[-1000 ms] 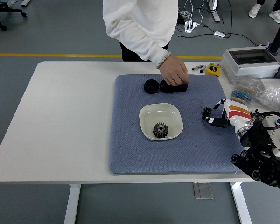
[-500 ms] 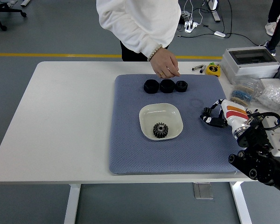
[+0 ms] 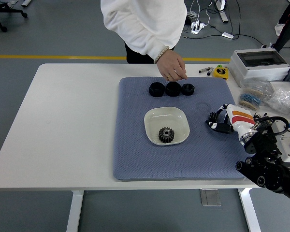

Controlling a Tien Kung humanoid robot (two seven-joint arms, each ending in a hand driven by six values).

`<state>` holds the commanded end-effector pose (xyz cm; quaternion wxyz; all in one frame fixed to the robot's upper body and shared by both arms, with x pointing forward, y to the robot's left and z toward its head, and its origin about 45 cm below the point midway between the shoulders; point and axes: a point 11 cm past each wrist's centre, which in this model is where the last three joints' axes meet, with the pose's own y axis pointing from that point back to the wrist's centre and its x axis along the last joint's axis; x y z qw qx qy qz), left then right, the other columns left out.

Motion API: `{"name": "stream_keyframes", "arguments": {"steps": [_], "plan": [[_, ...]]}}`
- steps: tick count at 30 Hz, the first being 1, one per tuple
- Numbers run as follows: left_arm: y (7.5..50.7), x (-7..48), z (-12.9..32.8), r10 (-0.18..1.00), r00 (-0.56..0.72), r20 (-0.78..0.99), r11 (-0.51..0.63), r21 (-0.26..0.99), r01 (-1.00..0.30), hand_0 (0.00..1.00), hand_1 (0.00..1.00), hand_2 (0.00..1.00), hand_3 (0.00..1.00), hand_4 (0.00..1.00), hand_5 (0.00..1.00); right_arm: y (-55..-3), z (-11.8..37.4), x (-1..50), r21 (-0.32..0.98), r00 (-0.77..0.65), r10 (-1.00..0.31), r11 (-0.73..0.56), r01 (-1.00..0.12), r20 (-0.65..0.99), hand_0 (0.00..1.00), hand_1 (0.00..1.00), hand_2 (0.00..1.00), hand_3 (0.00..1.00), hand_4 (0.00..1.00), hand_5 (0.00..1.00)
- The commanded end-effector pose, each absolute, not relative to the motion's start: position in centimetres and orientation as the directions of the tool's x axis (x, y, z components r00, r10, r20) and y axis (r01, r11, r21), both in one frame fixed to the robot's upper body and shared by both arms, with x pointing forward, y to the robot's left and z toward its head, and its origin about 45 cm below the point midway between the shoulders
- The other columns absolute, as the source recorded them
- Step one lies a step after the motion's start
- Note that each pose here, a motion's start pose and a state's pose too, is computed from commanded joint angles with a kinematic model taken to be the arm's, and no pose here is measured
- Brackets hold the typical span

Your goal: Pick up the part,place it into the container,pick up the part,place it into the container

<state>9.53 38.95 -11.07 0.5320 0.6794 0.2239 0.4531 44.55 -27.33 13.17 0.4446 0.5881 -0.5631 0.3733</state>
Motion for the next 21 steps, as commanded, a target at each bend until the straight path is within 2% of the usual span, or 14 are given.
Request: {"name": "stream_keyframes", "arguments": {"steps": [2,3,21], "plan": [[38.92,9.66,-11.05,0.785,0.491,0.378,-0.333,0.926,-0.180,0.694,0.718,0.743,0.646,0.669,0.655,-27.44,13.11,44.53,0.104,0.089,-0.323,0.031,-0.994,0.942,0.052,0.091,0.231,0.514,0.736,0.477],[38.89,9.71,-11.05,0.784,0.492,0.378,-0.332,0.926,-0.180,0.693,0.719,0.743,0.645,0.669,0.655,-27.51,13.07,44.51,0.105,0.090,-0.320,0.032,-0.994,0.943,0.049,0.084,0.230,0.506,0.647,0.457],[38.78,9.59,-11.10,0.783,0.499,0.373,-0.328,0.928,-0.179,0.694,0.716,0.743,0.645,0.669,0.655,-28.02,12.86,44.20,0.108,0.090,-0.322,0.036,-0.994,0.943,0.022,0.069,0.195,0.487,0.608,0.460]]}}
